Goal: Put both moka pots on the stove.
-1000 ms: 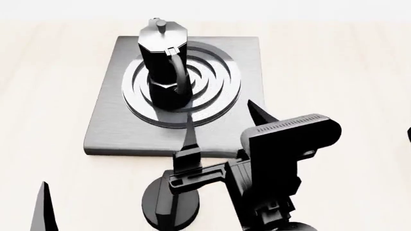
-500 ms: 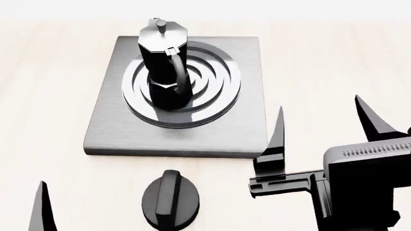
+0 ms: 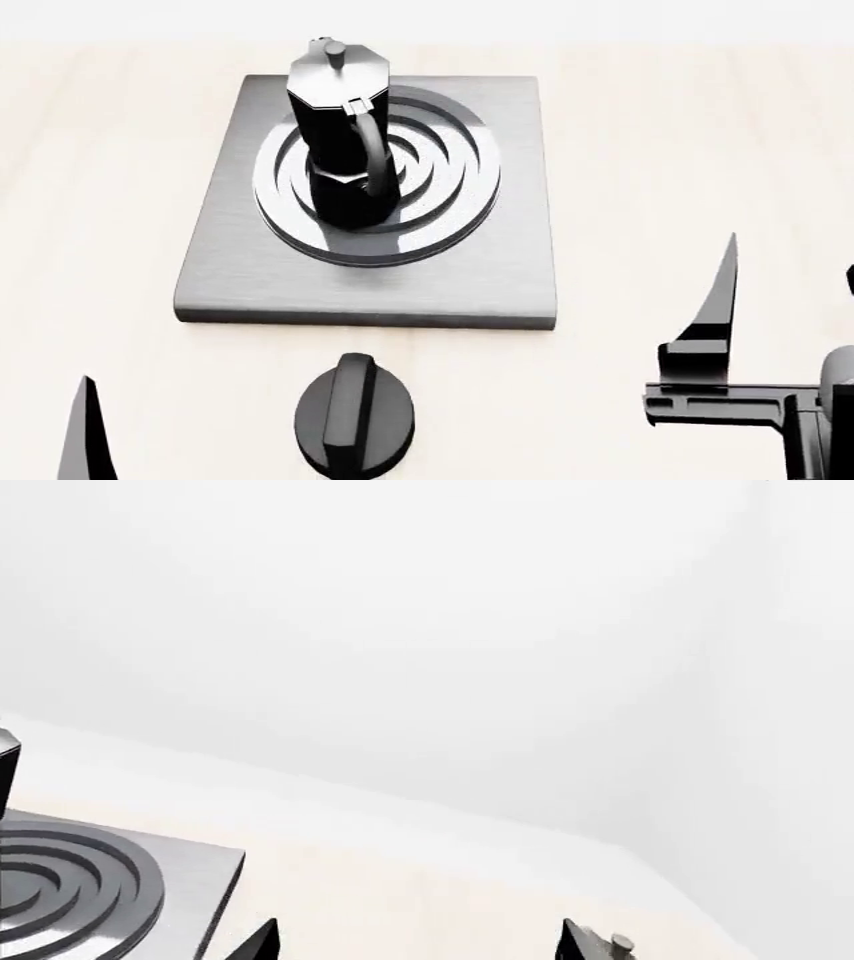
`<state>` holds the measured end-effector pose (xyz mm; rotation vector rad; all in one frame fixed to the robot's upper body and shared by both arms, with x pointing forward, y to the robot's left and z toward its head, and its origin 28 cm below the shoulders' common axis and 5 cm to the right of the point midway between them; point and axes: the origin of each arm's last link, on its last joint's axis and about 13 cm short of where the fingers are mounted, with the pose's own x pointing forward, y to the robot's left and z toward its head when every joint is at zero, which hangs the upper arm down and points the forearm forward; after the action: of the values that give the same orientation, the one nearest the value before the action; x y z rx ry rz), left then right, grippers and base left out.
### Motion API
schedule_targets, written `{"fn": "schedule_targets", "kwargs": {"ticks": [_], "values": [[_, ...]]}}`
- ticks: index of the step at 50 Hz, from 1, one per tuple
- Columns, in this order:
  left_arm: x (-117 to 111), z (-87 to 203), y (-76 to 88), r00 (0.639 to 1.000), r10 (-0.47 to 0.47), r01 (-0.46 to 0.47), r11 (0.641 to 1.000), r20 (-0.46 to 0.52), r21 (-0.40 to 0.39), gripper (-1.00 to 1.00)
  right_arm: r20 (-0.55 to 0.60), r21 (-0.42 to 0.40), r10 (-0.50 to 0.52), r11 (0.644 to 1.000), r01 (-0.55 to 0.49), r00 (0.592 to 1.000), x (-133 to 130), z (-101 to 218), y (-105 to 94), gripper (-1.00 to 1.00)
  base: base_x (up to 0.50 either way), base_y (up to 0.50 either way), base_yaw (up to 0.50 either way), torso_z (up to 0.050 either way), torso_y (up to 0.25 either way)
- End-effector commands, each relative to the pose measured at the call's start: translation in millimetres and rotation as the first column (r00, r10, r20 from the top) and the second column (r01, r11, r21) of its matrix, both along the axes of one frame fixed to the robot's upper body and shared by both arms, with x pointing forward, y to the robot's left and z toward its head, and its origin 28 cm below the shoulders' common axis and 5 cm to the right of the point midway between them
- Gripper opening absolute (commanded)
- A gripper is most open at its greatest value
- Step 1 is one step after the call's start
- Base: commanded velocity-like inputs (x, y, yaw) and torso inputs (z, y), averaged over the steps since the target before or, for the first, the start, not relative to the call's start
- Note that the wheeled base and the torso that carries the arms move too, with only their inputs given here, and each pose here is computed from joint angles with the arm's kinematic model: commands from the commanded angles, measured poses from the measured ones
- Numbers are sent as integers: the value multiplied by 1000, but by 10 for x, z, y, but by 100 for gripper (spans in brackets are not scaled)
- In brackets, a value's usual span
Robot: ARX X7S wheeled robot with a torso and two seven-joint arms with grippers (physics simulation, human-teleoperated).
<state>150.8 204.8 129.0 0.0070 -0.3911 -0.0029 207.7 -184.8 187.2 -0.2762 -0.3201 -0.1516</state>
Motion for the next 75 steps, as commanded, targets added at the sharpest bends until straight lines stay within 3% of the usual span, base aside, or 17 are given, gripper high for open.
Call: {"fn": "schedule_targets", "kwargs": {"ticks": [1, 27, 45, 53, 75], "values": [[-7, 9, -2, 1000, 0, 0, 1000, 2, 0, 100, 9, -2, -45, 999, 45, 999, -45, 34, -112, 100, 0, 0, 0, 0, 0], [5, -13, 2, 1000, -1, 1, 1000, 2, 1, 100, -23, -39, -158, 987, 157, 987, -36, 115, -368, 100, 0, 0, 0, 0, 0], [9, -22, -1, 1000, -2, 2, 1000, 1, 0, 100, -175, -42, -226, 974, 222, 958, 76, 45, -576, 100, 0, 0, 0, 0, 0], [7, -29, -3, 1000, -3, 3, 1000, 1, 1, 100, -218, -53, -232, 973, 226, 948, 140, 154, -675, 100, 0, 0, 0, 0, 0], [14, -23, 0, 1000, 0, 0, 1000, -1, 2, 100, -356, 17, -234, 966, 257, 905, 391, 123, -1077, 100, 0, 0, 0, 0, 0]]}}
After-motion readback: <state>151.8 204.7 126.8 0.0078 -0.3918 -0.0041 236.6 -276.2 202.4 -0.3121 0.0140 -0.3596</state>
